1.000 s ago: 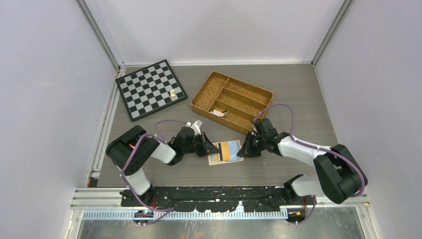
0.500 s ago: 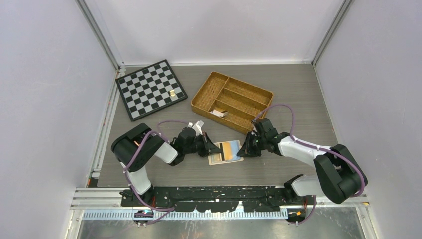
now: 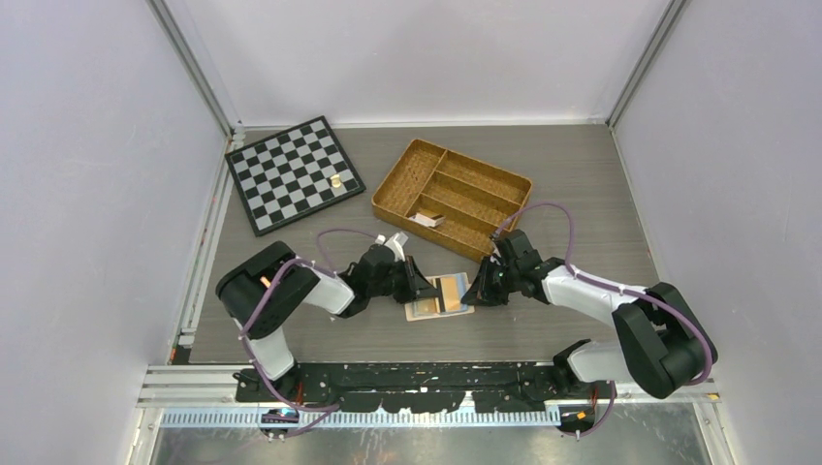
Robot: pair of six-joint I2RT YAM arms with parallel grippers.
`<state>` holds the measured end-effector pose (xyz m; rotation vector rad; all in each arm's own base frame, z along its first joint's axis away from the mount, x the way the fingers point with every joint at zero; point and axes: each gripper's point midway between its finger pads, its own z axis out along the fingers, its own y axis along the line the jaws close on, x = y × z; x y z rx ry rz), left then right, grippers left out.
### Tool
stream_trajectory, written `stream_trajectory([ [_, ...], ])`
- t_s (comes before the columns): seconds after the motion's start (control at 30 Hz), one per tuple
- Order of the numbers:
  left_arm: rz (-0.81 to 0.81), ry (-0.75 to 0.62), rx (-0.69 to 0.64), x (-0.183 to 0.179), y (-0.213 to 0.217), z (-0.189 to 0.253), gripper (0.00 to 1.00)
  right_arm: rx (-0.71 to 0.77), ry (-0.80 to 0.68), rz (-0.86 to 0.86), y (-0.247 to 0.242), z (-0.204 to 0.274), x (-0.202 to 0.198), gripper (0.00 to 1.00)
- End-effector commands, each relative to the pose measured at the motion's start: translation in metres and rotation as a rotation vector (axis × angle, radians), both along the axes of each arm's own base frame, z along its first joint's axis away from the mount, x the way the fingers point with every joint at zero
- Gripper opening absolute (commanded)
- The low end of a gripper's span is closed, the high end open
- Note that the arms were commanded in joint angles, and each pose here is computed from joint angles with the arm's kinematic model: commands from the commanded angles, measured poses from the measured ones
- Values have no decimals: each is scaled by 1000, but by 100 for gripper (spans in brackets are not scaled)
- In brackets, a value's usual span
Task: Put the credit cards into the card holder
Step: Insert the credit card into the card holder.
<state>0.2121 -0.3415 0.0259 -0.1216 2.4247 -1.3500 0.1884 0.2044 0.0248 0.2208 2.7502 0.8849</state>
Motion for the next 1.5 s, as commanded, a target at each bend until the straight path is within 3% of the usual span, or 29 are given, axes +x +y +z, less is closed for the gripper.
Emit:
stream_trajectory([
  [0.0, 22, -21, 205, -1, 26, -18, 15, -31, -12, -35, -6, -2, 1, 2],
  [0.3, -18, -66, 275, -3, 26, -5, 33, -31, -3, -25, -5, -4, 1, 1],
  [1.0, -116, -103, 206, -9, -20, 9, 31, -34, 3, -28, -6, -6, -1, 2],
  [1.27, -114, -108, 189, -17, -30, 24, 31, -32, -13, -41, -6, -3, 2, 19],
  [1.47, -135, -117, 141, -18, -40, 26, 31, -27, -15, -49, -6, -2, 2, 24],
])
